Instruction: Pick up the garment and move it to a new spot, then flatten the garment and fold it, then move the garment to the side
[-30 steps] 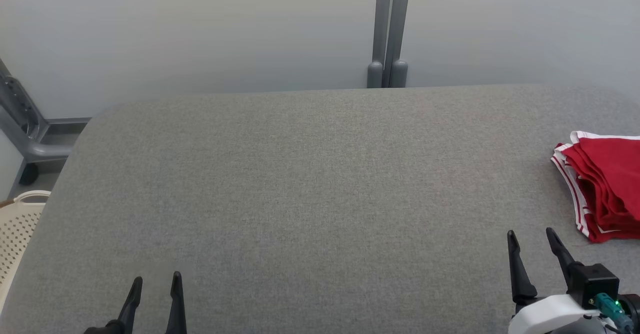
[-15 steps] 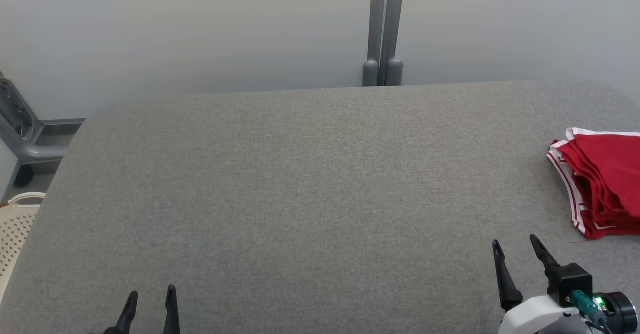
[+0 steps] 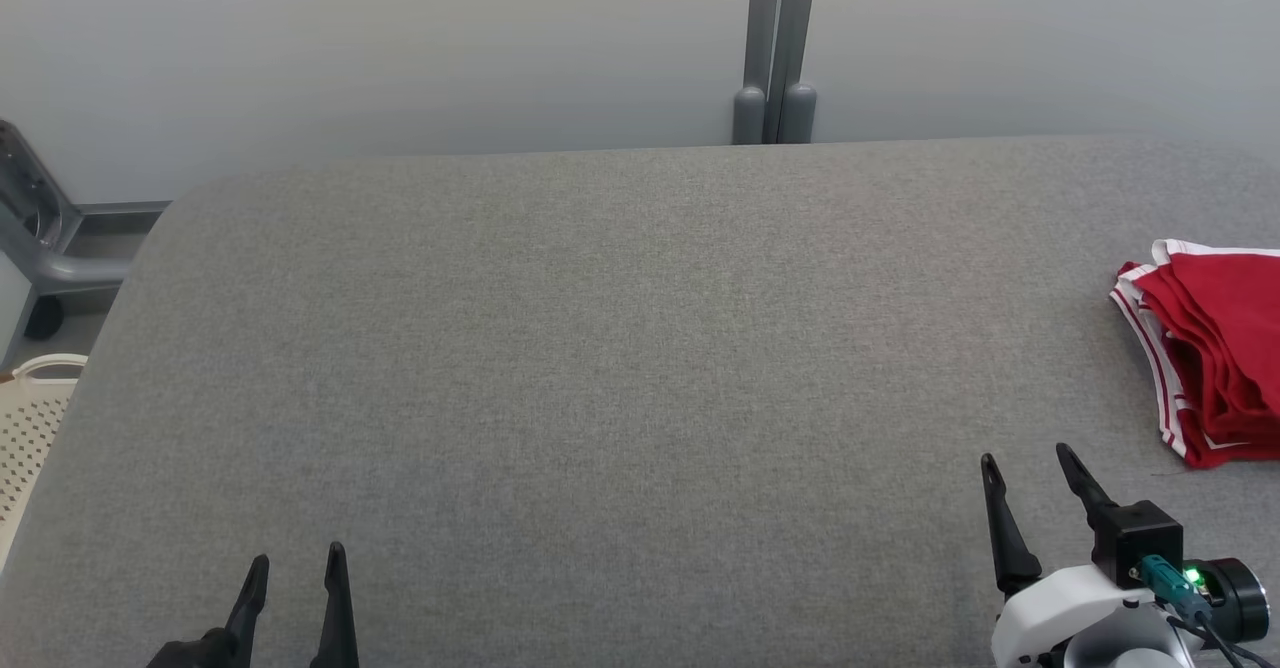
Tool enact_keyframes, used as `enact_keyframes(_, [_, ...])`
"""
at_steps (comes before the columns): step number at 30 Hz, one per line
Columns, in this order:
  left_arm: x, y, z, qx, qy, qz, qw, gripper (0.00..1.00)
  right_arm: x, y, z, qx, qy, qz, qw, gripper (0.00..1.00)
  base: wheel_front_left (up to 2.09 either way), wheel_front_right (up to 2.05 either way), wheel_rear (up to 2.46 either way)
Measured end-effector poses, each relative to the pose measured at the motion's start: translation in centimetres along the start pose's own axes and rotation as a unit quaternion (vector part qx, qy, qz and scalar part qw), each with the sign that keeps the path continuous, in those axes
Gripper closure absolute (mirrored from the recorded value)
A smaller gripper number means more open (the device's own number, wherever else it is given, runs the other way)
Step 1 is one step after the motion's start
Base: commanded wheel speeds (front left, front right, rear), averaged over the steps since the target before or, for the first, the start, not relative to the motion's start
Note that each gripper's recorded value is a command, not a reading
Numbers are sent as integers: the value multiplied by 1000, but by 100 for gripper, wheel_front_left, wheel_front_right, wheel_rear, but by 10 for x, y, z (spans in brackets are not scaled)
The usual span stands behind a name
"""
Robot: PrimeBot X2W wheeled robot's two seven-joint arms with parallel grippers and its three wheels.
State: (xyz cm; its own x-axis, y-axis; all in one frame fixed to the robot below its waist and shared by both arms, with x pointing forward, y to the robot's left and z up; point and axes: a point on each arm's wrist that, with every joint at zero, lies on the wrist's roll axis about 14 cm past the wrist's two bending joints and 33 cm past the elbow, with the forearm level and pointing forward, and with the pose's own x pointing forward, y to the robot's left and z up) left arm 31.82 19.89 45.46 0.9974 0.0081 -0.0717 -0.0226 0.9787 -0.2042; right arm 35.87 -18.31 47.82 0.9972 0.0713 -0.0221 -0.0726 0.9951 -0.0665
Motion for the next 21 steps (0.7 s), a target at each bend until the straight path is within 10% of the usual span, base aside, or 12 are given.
enact_keyframes(16, [5,-1,-1,-5,3,-3,1000,0,2,2,-2,15,2,1,1000,0,0,0,0])
enact_keyframes(17, [5,-1,-2,-6,4,-2,1000,100,2,1,-3,15,3,0,1000,100,0,0,0])
enact_keyframes(21, [-3,0,-19,-12,31,4,999,100,-7,4,-22,22,33,0,999,100,0,0,0])
